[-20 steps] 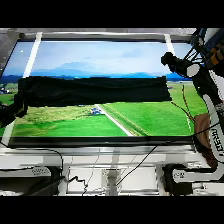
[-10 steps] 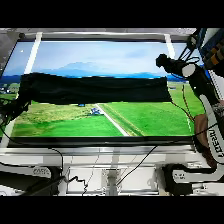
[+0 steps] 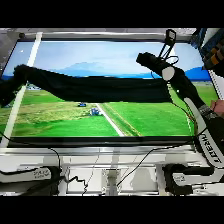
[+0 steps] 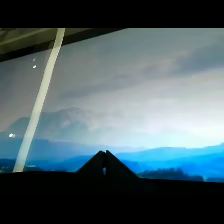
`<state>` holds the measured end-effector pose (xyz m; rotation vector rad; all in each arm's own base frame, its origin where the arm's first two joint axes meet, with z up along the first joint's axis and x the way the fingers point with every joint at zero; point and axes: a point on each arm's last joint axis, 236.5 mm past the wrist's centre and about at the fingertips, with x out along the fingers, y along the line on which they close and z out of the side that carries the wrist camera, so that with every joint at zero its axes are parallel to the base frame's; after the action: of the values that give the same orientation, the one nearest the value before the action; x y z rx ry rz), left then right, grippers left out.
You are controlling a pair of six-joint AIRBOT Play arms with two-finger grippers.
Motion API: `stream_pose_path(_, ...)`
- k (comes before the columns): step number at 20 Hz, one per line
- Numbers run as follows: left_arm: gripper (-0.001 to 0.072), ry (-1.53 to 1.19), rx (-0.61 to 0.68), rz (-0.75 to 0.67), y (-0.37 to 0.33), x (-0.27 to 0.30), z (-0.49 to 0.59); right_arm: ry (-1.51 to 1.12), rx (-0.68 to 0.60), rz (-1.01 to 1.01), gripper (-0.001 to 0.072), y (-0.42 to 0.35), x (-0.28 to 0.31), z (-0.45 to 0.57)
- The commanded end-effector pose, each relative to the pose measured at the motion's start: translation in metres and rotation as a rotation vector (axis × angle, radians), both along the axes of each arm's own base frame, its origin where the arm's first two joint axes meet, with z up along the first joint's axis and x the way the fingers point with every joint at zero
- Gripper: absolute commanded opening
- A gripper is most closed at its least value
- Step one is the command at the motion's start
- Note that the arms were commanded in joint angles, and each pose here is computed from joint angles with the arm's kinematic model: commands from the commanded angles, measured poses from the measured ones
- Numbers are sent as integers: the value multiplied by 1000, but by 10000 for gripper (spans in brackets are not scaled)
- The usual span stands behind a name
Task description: Fold the clothes and pants, and hang the long-sleeved shirts on hangers.
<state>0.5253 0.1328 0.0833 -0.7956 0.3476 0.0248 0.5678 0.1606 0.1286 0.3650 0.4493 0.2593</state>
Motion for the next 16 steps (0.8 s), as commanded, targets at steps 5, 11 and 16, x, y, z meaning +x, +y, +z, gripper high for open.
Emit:
stream_pose_path(5, 58, -152, 261, -219, -71, -31, 106, 228, 12, 161, 18, 76, -20, -55)
stream_pose_path(11, 59, -202, 290, -392, -117, -56, 127, 327, 17, 359, 18, 191, -22, -84)
stream_pose_path(16, 59, -216, 285, -483, -142, -65, 129, 415, 104, 554, 18, 313, -76, -123)
